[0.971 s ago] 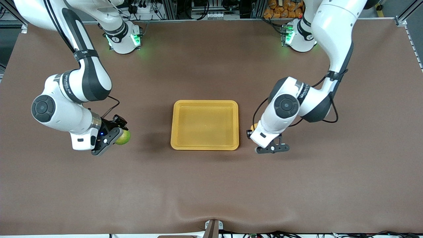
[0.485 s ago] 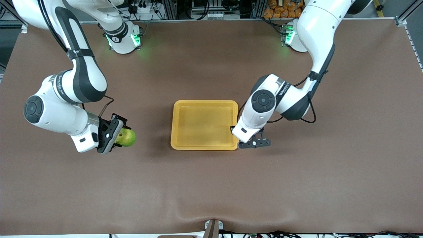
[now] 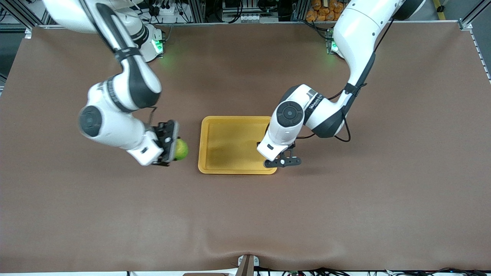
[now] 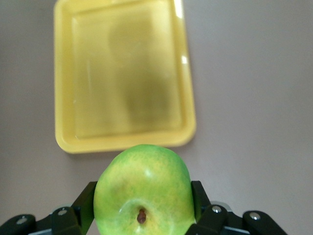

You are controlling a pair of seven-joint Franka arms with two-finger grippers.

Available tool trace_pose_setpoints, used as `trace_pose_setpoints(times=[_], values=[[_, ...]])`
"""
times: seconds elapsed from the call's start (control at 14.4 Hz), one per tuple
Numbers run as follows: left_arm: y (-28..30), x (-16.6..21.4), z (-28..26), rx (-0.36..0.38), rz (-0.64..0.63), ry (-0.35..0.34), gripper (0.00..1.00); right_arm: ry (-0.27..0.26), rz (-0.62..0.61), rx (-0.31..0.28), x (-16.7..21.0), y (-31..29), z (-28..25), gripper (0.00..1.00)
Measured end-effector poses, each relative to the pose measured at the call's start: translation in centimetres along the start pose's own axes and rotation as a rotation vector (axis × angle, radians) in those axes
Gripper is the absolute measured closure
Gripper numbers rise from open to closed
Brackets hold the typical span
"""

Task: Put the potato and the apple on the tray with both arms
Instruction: 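Carry the apple with the right gripper while the left gripper carries the potato, then lower the potato into the tray and open the left gripper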

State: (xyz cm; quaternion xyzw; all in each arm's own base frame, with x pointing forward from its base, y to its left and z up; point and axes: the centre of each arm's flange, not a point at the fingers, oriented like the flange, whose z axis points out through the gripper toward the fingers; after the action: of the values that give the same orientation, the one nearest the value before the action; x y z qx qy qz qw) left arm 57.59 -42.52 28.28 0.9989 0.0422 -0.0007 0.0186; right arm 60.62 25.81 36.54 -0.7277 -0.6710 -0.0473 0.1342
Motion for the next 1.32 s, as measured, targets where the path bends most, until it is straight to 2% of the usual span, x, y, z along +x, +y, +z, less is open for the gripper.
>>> trace_pose_setpoints(times=[0.14,0.35,0.83,1.32], values=[[0.6,-0.5,0.6,0.002,0.006,-0.005,0.52,-0.006,-0.036,0.005,2.0,-0.8,1.9,0.19],[1.3,-1.0,1.8,-0.002,-0.003,-0.008,0.52,-0.012,-0.061,0.007,3.2,-1.0,4.2,0.19],[2.3,-1.8,3.8,-0.011,-0.017,-0.010,0.52,-0.028,-0.011,0.036,3.8,-1.4,6.6,0.19],[1.9,-1.9,5.9,0.020,-0.005,-0.019,0.52,-0.035,-0.003,0.046,4.0,-1.6,7.7,0.19]])
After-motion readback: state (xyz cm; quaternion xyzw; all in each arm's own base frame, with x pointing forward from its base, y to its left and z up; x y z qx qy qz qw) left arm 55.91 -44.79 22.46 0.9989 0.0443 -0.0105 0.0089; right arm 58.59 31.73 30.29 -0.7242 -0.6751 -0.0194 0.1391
